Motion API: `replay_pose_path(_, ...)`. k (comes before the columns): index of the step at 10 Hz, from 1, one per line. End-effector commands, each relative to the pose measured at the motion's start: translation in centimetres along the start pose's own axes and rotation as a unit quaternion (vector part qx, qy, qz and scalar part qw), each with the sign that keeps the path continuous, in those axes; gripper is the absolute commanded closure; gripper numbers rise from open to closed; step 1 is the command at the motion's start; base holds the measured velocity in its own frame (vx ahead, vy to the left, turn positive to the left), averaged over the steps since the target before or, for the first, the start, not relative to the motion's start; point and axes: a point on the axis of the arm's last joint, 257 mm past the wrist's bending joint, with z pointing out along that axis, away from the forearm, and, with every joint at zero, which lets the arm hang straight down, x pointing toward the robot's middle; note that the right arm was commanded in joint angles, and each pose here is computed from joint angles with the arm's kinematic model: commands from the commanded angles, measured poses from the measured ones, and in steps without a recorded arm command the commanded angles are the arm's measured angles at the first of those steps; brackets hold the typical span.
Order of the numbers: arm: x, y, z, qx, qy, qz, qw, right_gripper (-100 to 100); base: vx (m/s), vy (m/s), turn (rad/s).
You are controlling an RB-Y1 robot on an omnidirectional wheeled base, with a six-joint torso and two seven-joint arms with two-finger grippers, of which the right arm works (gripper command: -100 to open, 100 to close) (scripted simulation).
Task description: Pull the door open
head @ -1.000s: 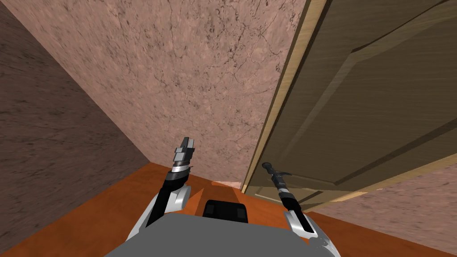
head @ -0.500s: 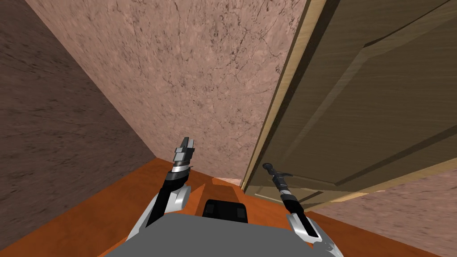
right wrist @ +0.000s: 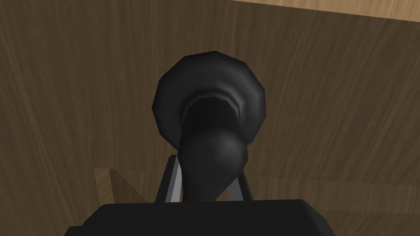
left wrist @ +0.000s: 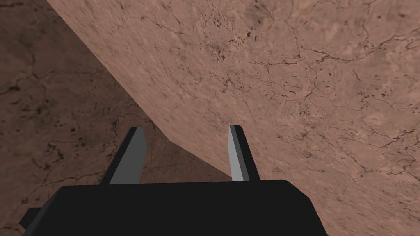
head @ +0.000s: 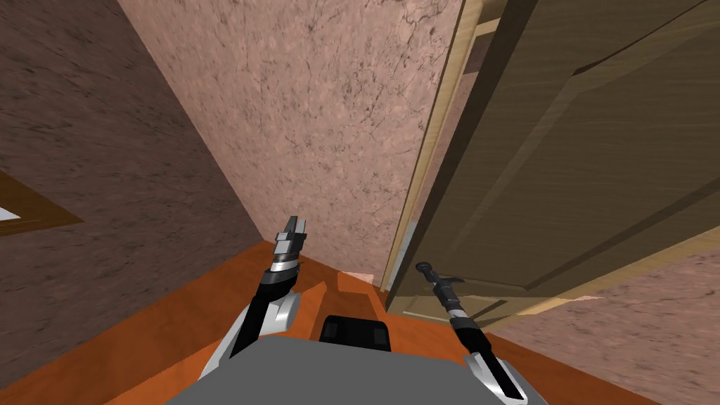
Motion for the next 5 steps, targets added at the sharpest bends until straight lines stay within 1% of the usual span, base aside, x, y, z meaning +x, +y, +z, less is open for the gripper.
replay_pose_path(1, -0.1, 0.4, -0.74, -0.005, 0.012, 0.0, 0.9999, 100, -0.196, -0.073, 0.144)
replay_pose_path(2, -0.1, 0.4, -0.96, -0.005, 0.015, 0.0, 0.9999, 100, -0.197, -0.075, 0.116)
replay_pose_path(3, 0.0, 0.2, -0.83, -0.002, 0.012, 0.001, 0.9999, 100, -0.08, -0.025, 0.025)
replay_pose_path(4, -0.2, 0.1, -1.86, -0.002, 0.019, 0.002, 0.9998, 100, -0.127, -0.049, 0.151)
replay_pose_path(5, -0.2, 0.1, -2.11, -0.003, 0.02, 0.002, 0.9998, 100, -0.176, -0.059, 0.169)
